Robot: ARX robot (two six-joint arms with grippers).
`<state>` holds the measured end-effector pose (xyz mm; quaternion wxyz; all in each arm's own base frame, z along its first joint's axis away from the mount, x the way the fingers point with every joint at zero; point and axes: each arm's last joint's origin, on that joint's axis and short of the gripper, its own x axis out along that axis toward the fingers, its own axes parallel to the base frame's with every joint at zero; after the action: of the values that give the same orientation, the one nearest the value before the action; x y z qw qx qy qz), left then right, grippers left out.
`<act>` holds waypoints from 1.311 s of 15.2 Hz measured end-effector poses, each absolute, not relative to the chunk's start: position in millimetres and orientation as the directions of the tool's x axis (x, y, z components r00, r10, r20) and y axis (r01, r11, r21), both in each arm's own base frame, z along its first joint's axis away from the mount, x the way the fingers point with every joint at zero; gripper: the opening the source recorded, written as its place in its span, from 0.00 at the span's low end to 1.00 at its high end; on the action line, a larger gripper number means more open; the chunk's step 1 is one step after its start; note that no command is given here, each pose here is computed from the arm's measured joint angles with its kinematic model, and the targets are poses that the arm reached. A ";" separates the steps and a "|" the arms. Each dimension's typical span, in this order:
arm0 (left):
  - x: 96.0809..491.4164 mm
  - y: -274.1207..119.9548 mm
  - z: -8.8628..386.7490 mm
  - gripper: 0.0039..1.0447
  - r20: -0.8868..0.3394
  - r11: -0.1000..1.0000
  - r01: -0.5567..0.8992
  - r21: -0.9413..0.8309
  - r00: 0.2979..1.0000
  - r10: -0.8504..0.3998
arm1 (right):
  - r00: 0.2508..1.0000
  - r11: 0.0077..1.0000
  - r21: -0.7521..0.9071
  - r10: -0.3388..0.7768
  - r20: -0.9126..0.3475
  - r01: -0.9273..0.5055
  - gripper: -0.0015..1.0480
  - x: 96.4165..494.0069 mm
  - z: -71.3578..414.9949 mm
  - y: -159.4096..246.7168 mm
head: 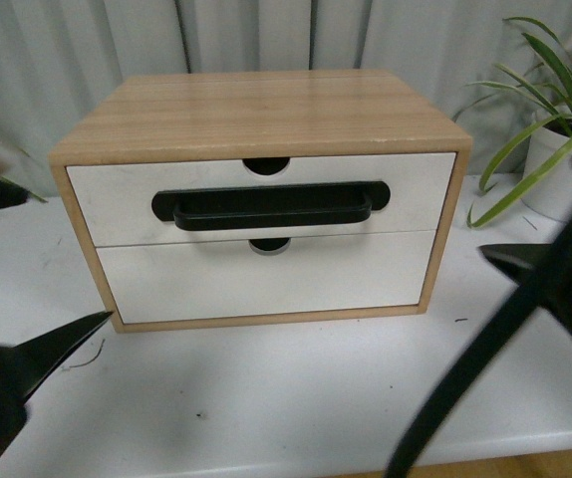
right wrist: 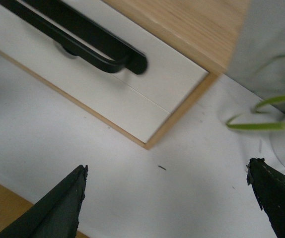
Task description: Close drawer sideways
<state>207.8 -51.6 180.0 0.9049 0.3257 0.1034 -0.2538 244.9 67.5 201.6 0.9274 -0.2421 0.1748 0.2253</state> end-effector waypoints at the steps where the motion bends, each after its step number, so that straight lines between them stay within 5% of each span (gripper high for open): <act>1: 189.9 -44.6 180.7 0.94 -0.324 0.700 0.499 0.512 0.866 -0.380 | 0.860 0.818 -0.350 0.305 -0.410 -0.457 0.94 224.5 202.9 58.4; 3: 130.1 -13.8 166.9 0.94 -0.269 0.868 0.357 0.346 0.923 -0.273 | 0.922 0.925 -0.249 0.198 -0.333 -0.288 0.94 154.9 194.0 39.6; 6: 111.8 -0.4 166.7 0.94 -0.176 0.962 0.186 0.201 0.973 -0.152 | 0.957 0.969 -0.173 0.129 -0.259 -0.177 0.94 132.9 184.8 35.6; 10: 111.8 -0.8 166.2 0.94 -0.181 0.972 0.184 0.148 0.971 -0.157 | 0.959 0.975 -0.150 0.123 -0.255 -0.165 0.94 132.9 185.2 35.4; 11: 112.0 -0.7 166.9 0.93 -0.169 0.973 0.176 0.146 0.974 -0.151 | 0.988 0.990 -0.111 0.074 -0.133 -0.089 0.87 133.7 184.3 34.9; 12: 111.5 -1.5 163.2 0.82 -0.056 0.990 0.076 0.118 0.996 -0.070 | 0.999 0.998 -0.061 0.025 -0.049 -0.028 0.75 129.4 177.6 29.7; 16: 109.0 -0.6 172.7 0.67 0.036 0.998 0.011 0.058 0.999 -0.013 | 1.000 0.999 -0.033 -0.010 -0.014 0.010 0.59 126.1 176.4 21.8; 20: 97.4 0.0 167.1 0.24 0.006 1.000 0.000 0.010 1.000 0.000 | 1.000 1.000 -0.014 -0.006 0.008 0.007 0.16 119.2 170.1 12.2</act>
<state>97.4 0.0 167.1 1.0000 0.0051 -0.0028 0.0000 119.2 12.2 170.1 1.0000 -0.0072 -0.0038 -0.0033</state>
